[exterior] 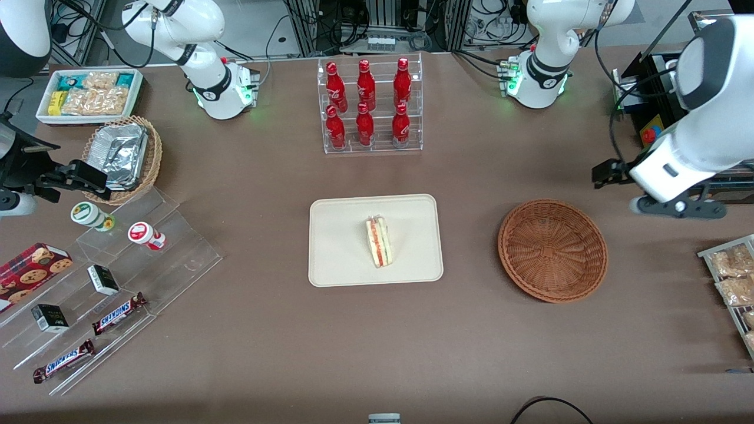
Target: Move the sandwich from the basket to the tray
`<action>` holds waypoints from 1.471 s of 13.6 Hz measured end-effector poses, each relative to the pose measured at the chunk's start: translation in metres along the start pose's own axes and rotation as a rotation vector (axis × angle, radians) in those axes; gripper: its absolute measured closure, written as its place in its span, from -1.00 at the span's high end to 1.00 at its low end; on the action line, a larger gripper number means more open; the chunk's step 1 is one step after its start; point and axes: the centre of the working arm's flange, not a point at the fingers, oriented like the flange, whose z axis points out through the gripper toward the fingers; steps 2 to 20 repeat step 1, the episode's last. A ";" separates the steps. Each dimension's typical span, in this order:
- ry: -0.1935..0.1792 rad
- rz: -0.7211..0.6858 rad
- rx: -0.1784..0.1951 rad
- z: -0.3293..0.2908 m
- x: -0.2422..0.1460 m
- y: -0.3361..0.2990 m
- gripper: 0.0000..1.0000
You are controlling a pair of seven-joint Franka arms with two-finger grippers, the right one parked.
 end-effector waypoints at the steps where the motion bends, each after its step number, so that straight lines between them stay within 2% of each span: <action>1: -0.004 -0.001 -0.001 -0.004 -0.005 -0.006 1.00; 20: -0.004 -0.001 -0.001 -0.004 -0.005 -0.006 1.00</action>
